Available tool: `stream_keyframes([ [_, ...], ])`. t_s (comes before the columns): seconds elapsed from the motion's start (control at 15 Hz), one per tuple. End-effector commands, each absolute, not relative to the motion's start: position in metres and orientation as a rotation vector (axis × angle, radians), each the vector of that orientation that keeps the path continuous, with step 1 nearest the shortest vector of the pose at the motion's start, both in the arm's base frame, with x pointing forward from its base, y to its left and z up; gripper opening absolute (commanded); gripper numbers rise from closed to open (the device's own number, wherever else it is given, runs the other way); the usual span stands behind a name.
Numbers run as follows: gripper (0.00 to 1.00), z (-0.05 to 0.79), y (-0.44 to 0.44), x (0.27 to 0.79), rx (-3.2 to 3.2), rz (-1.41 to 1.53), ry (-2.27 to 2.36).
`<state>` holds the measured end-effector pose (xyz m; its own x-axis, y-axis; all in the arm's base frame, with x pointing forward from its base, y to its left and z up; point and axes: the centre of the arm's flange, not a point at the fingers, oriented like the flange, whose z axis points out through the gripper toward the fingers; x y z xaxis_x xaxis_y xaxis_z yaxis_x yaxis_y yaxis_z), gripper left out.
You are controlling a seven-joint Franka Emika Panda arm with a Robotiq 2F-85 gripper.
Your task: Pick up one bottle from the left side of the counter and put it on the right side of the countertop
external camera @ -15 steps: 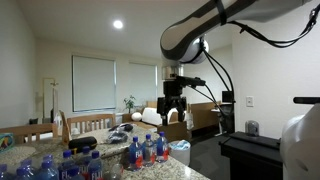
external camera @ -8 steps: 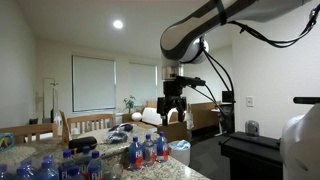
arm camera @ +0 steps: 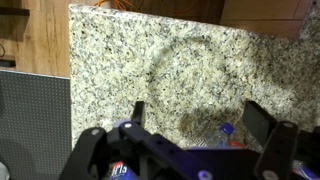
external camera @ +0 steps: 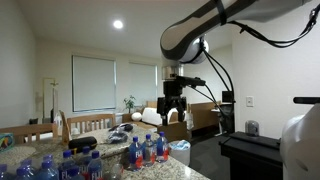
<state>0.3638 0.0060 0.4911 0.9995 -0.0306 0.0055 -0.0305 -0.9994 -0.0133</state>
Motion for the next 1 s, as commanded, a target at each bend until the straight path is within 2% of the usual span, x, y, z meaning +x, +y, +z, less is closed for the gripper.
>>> stream_keyframes([
  [0.0,1.0,0.491,0.006,0.364,-3.128,-0.009,0.048],
  [0.93,1.0,0.51,0.027,0.375,-3.129,-0.064,0.043],
])
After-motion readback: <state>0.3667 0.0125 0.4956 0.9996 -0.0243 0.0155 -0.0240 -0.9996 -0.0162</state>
